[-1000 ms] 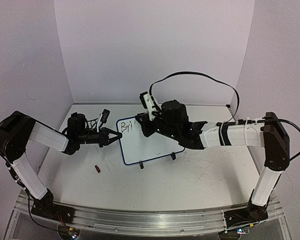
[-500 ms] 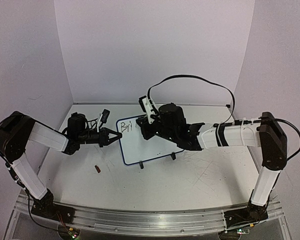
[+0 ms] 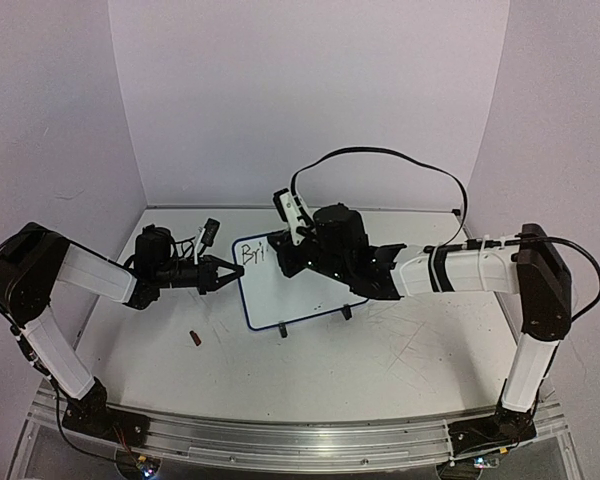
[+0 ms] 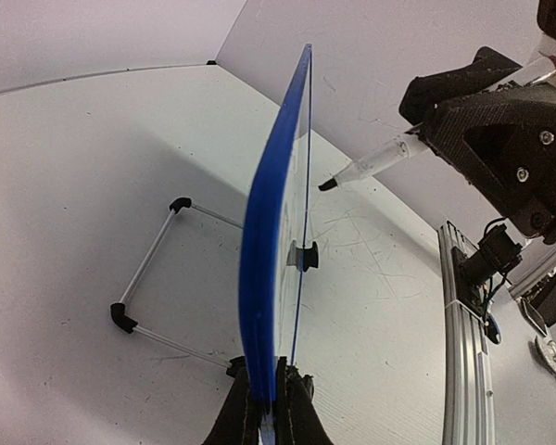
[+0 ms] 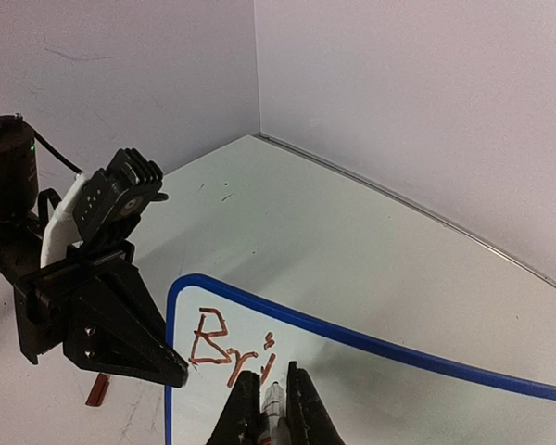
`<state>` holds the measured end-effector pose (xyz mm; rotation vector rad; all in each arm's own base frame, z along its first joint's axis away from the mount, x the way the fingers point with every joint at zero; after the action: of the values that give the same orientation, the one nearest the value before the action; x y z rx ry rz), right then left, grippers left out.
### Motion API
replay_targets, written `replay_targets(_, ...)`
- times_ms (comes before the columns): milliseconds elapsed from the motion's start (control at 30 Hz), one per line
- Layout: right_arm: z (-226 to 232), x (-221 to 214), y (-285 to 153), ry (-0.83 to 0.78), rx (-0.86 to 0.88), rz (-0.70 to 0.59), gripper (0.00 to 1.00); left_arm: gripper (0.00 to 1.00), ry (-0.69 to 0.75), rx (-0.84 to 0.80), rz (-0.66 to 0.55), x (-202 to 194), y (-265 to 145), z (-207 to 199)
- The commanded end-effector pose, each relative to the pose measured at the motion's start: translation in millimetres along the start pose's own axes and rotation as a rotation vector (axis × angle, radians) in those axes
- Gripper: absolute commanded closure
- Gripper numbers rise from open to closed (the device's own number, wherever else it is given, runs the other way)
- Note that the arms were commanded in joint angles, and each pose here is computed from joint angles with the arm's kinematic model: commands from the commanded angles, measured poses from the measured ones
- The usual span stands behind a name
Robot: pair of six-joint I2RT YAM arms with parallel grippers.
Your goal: Write a sentence on the whiteboard
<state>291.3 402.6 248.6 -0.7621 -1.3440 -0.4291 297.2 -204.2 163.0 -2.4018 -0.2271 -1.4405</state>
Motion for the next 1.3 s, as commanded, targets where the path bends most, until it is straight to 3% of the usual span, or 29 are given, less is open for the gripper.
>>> replay_targets(0,1,15,2,0.023,-0.026,-0.051,1.0,1.0,0.088,0.071,-0.032,15,-1,5)
replay_targets(867,-8,11,10,0.03,-0.127,-0.046,1.0,1.0,0.086,0.054,-0.026,14,0,3)
replay_targets(1267,-3,7,17,0.022,-0.089,-0.019,1.0,1.0,0.087,0.054,-0.026,14,0,4)
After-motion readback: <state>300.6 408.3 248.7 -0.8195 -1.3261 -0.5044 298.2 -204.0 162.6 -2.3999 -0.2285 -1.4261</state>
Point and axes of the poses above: each gripper's point midway between its finger pads, its own y axis out along the fingers, its own z axis along the line the jaws close on, x = y × z, the point moved 8 cm from there along -y, back along the fingers, and after that the axes turned 1 degree about y, right-handed, at the moved point
